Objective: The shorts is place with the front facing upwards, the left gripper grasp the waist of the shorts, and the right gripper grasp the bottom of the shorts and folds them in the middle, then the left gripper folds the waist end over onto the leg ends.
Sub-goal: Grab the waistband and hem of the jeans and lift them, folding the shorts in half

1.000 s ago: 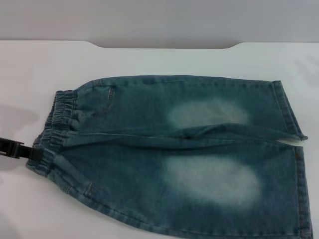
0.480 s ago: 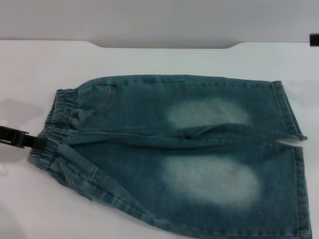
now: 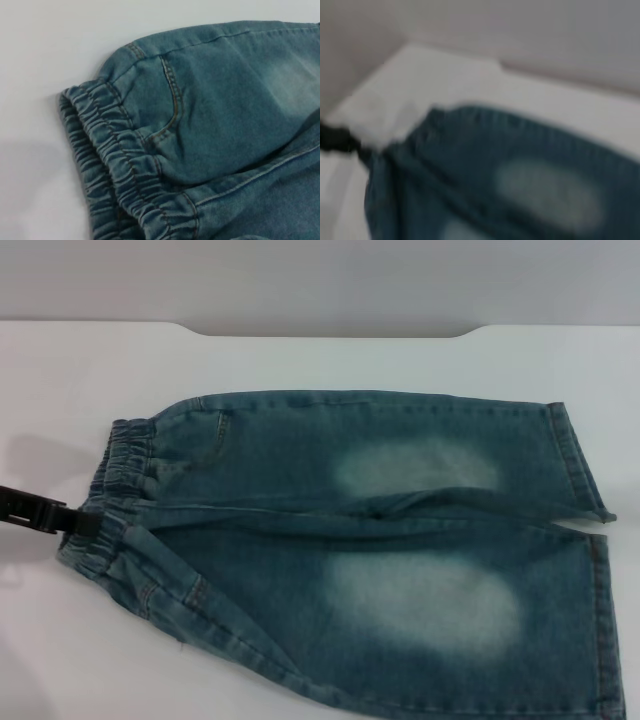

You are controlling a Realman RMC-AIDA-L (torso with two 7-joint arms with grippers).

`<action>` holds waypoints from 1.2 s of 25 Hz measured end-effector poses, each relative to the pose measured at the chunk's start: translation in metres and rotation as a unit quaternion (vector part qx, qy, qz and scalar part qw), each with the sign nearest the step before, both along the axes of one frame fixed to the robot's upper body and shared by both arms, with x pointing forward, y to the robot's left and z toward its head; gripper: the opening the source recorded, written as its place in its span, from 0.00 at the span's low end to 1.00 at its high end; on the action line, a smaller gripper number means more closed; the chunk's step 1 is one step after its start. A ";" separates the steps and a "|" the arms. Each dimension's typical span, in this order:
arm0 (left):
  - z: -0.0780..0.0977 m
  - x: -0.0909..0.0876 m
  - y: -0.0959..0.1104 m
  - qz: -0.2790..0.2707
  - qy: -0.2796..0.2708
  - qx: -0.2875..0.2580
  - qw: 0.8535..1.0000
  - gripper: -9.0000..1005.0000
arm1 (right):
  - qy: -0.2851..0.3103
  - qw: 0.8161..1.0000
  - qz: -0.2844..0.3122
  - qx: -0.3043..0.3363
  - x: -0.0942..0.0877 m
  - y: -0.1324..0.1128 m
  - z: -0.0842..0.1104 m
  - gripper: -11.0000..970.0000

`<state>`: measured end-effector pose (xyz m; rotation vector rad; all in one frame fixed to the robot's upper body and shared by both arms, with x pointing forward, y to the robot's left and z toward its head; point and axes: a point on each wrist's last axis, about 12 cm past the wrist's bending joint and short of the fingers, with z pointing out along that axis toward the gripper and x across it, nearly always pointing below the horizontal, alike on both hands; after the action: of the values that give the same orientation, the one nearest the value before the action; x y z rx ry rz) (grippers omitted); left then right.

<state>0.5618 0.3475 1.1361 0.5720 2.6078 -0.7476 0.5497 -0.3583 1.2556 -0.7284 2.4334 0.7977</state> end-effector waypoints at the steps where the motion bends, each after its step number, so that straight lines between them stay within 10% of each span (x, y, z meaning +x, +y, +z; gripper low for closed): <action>1: 0.001 0.000 0.000 -0.002 -0.002 0.000 1.000 0.06 | 0.019 1.000 0.002 -0.013 -0.003 -0.001 -0.003 0.45; 30: 0.006 0.011 -0.013 -0.027 -0.017 0.009 0.999 0.07 | 0.212 0.957 0.165 -0.110 -0.035 0.023 -0.097 0.45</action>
<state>0.5729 0.3343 1.1423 0.6578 2.5801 -0.7246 0.5147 -0.3357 1.1590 -1.1750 2.8595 0.8902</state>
